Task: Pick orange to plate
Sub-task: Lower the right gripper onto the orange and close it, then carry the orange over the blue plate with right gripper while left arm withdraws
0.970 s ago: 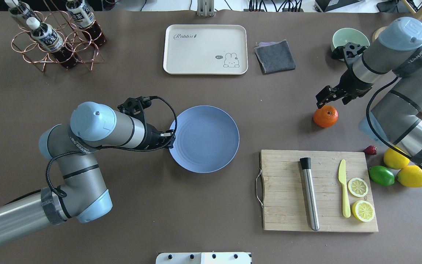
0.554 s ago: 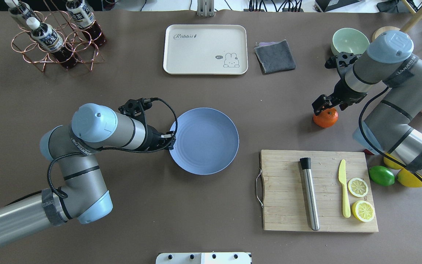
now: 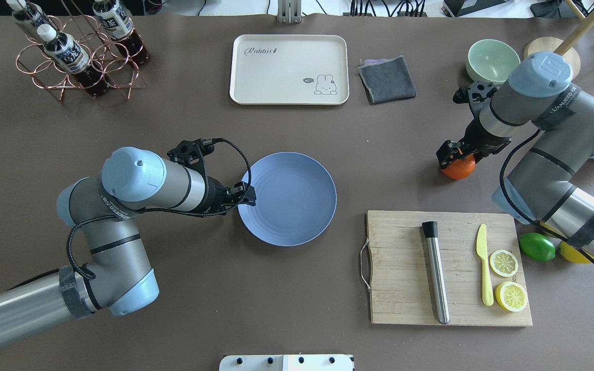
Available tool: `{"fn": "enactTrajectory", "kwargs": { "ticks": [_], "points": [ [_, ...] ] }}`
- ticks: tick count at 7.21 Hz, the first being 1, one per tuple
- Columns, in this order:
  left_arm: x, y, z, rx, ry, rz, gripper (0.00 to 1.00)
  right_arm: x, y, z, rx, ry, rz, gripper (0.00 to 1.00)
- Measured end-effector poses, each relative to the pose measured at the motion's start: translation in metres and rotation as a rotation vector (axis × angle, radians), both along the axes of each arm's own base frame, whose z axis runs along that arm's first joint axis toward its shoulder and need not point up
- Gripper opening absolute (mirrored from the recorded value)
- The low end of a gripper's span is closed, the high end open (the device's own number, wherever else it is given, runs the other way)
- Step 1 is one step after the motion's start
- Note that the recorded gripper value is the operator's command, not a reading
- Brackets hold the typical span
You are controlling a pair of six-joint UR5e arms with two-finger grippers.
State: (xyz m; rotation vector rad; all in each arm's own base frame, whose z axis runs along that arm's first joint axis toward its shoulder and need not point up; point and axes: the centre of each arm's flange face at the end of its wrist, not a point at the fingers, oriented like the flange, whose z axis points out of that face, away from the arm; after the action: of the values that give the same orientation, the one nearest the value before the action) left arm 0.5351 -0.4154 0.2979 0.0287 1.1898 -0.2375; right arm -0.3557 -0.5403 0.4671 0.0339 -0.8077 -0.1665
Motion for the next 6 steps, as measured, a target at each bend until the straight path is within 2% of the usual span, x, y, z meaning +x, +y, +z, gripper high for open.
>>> {"fn": "enactTrajectory", "kwargs": {
  "ticks": [1,2,3,4,6],
  "points": [
    [-0.002,0.001,-0.002,0.002,0.004,-0.001,0.90,0.002,-0.002,-0.012,-0.002,-0.018,0.009,0.00],
    [-0.010,-0.001,-0.006,0.009,0.013,-0.007,0.91,0.007,-0.004,-0.041,-0.011,-0.048,0.026,0.00],
    [-0.033,-0.012,-0.004,0.036,0.015,-0.019,0.96,0.005,0.002,-0.086,-0.038,-0.084,0.051,0.00],
    [-0.067,-0.033,0.012,0.080,-0.009,-0.014,0.96,-0.016,0.019,-0.136,-0.076,-0.111,0.095,0.00],
    [-0.145,-0.076,0.063,0.151,-0.073,0.027,0.96,-0.118,0.082,-0.232,-0.188,-0.144,0.243,0.00]
  ]
}}
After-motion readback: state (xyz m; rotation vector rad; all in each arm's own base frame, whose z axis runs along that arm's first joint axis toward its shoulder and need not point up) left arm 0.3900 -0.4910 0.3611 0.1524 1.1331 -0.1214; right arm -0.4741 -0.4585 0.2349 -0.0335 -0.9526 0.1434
